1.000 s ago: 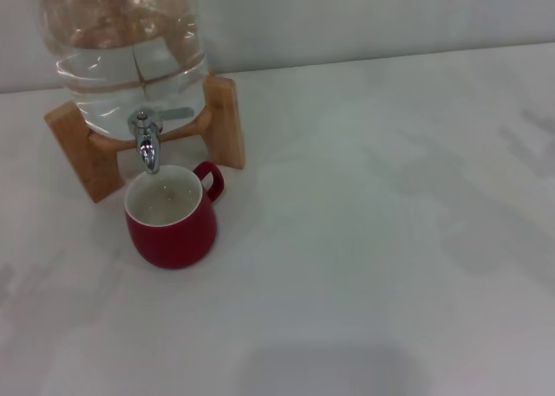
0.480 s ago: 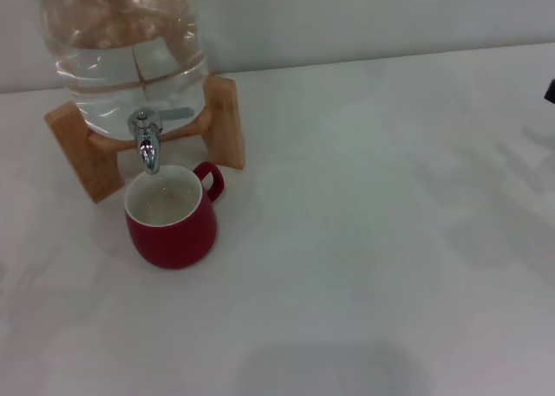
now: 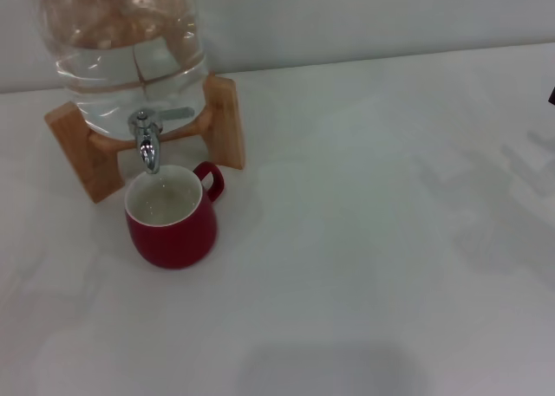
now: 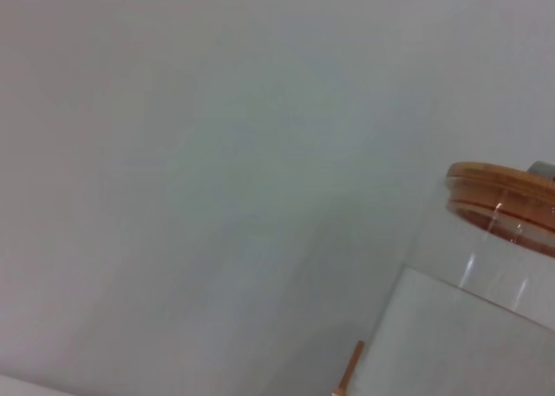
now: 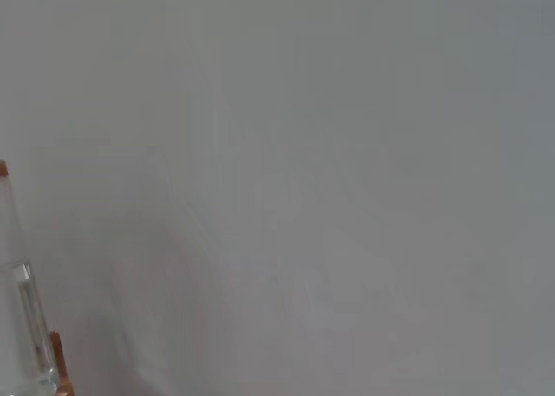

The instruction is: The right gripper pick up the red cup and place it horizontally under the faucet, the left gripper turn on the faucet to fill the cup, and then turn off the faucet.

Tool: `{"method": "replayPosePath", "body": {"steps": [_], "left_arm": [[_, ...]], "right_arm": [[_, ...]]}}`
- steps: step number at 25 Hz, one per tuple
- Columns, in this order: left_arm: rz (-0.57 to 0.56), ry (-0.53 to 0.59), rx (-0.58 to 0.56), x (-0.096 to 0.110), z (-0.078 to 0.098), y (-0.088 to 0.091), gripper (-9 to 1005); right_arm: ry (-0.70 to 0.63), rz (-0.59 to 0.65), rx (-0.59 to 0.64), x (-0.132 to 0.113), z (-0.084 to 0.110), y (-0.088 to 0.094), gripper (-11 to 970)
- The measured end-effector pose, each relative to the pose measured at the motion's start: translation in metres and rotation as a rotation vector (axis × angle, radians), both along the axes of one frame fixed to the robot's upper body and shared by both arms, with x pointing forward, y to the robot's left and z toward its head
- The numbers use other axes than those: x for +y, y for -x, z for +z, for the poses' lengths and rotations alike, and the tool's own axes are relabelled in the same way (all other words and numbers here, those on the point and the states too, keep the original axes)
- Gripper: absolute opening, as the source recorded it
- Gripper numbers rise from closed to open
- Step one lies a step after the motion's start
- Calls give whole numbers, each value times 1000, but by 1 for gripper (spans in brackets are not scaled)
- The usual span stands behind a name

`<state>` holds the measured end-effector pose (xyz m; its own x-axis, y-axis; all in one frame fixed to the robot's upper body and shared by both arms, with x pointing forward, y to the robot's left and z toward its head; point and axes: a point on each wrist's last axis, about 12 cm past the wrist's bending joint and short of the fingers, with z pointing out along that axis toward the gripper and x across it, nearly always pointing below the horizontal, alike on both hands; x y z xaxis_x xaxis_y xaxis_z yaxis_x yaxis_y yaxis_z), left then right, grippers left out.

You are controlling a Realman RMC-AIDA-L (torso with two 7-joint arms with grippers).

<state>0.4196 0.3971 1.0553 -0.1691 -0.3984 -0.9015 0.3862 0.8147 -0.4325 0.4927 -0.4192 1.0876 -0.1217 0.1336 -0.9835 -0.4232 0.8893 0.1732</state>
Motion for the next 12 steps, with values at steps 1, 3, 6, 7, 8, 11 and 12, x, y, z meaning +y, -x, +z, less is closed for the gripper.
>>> {"method": "replayPosePath", "body": {"steps": [1, 3, 6, 7, 8, 11, 12], "left_arm": [[-2, 0, -2, 0, 0, 0, 662], [-4, 0, -4, 0, 1, -1, 662], [-4, 1, -4, 0, 1, -1, 662], [-4, 1, -4, 0, 1, -1, 662], [-4, 2, -3, 0, 1, -1, 662], [-3, 4, -2, -1, 0, 0, 662], [-3, 4, -2, -1, 0, 0, 662]], "right_arm": [[0, 1, -1, 0, 0, 0, 545], [-2, 2, -3, 0, 0, 1, 545], [-3, 3, -4, 0, 0, 1, 545], [-3, 3, -5, 0, 0, 1, 545], [-3, 4, -5, 0, 0, 1, 545], [-3, 5, -6, 1, 1, 1, 545], [-4, 5, -6, 1, 0, 1, 545]]}}
